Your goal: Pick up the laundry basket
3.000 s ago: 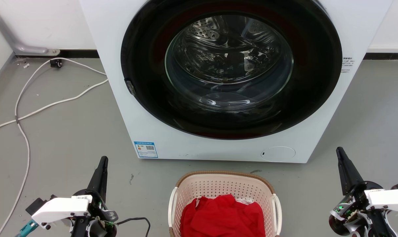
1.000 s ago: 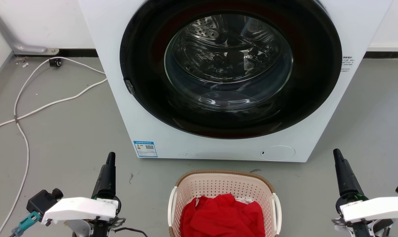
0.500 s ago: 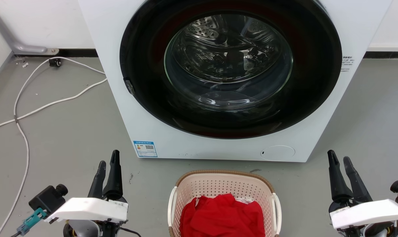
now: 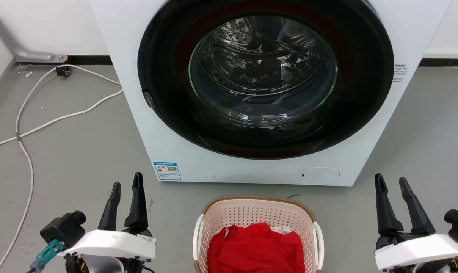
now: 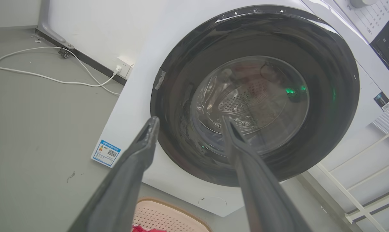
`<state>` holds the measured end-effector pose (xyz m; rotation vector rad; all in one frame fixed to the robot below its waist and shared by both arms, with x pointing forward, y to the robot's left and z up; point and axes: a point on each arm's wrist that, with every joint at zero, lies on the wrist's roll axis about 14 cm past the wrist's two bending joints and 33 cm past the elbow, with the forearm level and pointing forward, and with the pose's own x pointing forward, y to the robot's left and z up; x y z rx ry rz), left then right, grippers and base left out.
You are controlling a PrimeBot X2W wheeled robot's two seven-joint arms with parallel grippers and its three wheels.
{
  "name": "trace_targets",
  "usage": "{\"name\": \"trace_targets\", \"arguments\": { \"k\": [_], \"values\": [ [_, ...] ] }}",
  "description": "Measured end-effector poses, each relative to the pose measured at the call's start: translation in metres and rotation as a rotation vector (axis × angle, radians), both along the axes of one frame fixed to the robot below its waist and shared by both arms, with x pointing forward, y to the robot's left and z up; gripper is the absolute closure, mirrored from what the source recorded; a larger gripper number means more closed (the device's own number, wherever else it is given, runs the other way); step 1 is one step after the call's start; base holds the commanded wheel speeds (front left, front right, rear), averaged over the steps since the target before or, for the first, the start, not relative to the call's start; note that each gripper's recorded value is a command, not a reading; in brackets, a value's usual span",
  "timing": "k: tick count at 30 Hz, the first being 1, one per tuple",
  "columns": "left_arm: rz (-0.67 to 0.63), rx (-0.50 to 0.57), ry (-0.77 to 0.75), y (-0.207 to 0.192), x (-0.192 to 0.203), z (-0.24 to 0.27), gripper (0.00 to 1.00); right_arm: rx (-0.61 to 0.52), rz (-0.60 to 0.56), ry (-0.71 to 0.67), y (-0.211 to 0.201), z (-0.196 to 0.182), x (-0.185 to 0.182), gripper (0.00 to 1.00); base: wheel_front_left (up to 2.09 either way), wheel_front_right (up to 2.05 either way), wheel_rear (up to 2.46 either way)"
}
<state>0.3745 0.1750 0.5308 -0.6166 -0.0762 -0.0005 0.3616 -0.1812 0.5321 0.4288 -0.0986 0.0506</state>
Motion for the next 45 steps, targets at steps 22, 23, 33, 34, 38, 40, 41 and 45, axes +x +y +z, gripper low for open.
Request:
{"name": "trace_targets", "arguments": {
  "k": [22,23,33,34,38,40,41,45],
  "values": [
    [0.022,0.221,-0.043,-0.004,-0.006,0.006,0.00,-0.260,0.001,-0.053,0.005,0.007,-0.006,0.00,0.00,0.00,0.00],
    [0.022,0.229,-0.045,-0.004,-0.006,0.006,0.00,-0.267,0.002,-0.053,0.006,0.007,-0.007,0.00,0.00,0.00,0.00],
    [0.041,0.318,-0.057,-0.003,-0.011,0.007,0.00,-0.360,0.007,-0.077,0.009,0.010,-0.010,0.00,0.00,0.00,0.00],
    [0.043,0.327,-0.060,-0.002,-0.011,0.007,0.00,-0.370,0.007,-0.080,0.009,0.010,-0.010,0.00,0.00,0.00,0.00],
    [0.046,0.362,-0.069,-0.003,-0.012,0.009,0.00,-0.401,0.004,-0.091,0.009,0.012,-0.011,0.00,0.00,0.00,0.00],
    [0.050,0.379,-0.073,-0.002,-0.013,0.009,0.00,-0.414,0.001,-0.094,0.008,0.013,-0.011,0.00,0.00,0.00,0.00],
    [0.051,0.387,-0.074,-0.002,-0.013,0.009,0.00,-0.425,0.001,-0.097,0.008,0.014,-0.012,0.00,0.00,0.00,0.00],
    [0.055,0.418,-0.081,-0.003,-0.014,0.010,0.00,-0.461,0.003,-0.104,0.010,0.014,-0.013,0.00,0.00,0.00,0.00]
  ]
}}
